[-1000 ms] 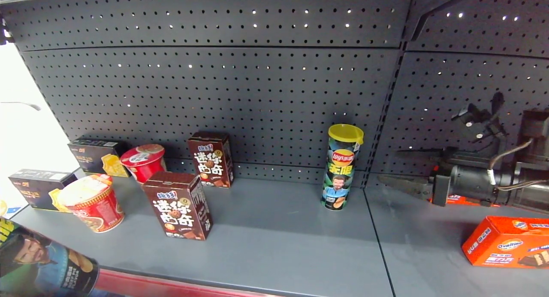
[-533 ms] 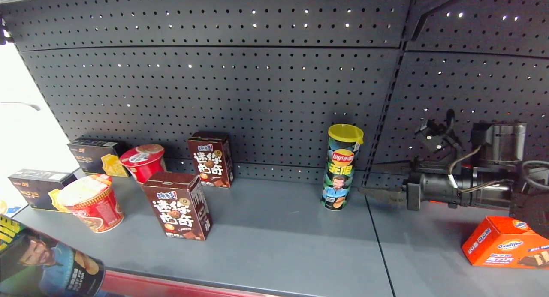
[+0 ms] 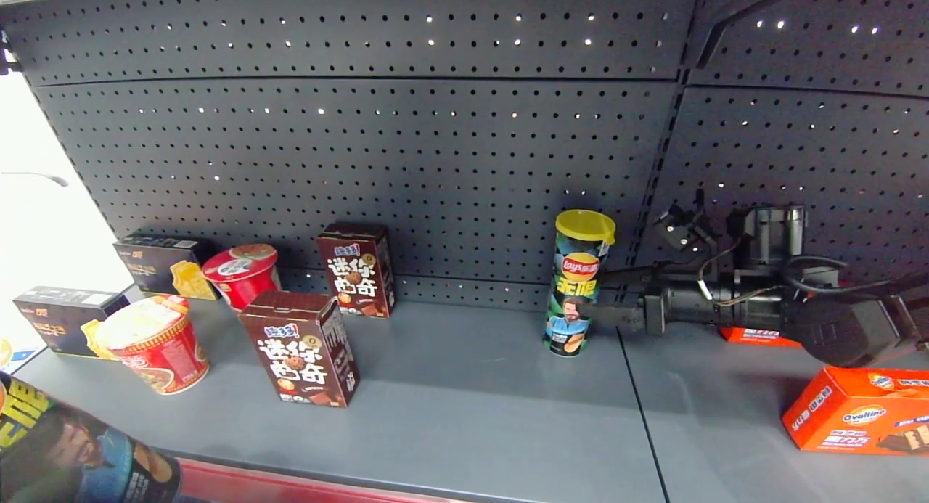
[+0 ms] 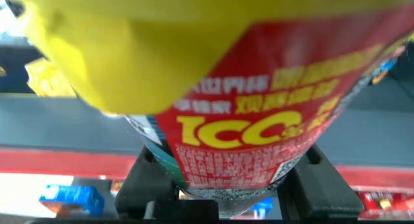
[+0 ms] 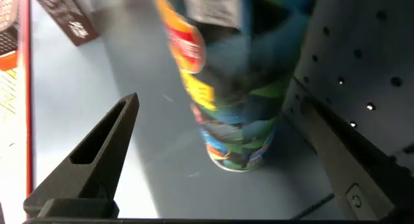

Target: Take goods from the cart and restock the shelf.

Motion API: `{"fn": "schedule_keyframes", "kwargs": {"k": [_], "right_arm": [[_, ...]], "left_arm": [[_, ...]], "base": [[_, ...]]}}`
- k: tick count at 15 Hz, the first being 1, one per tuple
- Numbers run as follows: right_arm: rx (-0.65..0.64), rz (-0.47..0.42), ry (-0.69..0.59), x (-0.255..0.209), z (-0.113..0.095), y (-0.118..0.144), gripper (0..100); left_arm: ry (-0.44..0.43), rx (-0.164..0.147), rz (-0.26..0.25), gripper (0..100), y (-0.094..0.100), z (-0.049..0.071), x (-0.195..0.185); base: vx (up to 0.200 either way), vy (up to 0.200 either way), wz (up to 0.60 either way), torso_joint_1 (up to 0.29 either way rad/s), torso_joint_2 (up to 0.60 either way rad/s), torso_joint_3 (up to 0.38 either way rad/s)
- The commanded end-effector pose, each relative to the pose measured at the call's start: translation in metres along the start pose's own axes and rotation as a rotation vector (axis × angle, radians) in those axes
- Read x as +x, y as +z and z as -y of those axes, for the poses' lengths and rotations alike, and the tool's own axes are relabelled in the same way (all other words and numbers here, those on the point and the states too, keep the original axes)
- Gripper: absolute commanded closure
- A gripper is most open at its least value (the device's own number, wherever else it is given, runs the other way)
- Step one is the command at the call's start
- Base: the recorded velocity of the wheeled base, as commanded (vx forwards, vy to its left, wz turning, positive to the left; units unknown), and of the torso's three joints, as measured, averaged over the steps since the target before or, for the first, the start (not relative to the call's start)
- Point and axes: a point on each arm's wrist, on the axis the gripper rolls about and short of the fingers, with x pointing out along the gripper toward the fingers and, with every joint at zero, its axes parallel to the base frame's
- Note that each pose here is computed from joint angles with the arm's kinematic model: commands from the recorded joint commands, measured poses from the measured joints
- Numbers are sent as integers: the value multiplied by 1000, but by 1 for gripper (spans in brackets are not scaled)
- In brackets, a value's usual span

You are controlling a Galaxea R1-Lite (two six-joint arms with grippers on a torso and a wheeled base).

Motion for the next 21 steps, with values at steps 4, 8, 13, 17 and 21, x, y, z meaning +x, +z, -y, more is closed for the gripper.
{"fn": "schedule_keyframes", "kwargs": {"k": [4,8,13,17,21], "right_arm": [[24,-28,8,20,14,-14,0],[36,-47,24,29,13,-23,0],[37,-59,48,45,14,-29,0],[22,-58,45,54,20,-32,0],[24,-60,47,64,27,-37,0]], "left_arm": [[-11,-2,-29,100,-13,0,-13],[-10,-2,-26,100,-13,0,-15],[-11,-2,-29,100,-14,0,-14],[-11,0,-33,100,-16,-1,-15],[-11,3,-33,100,-19,-1,-16]], "base": [[0,0,0,0,0,0],[0,0,0,0,0,0],[0,0,0,0,0,0],[0,0,0,0,0,0],[0,0,0,0,0,0]]}}
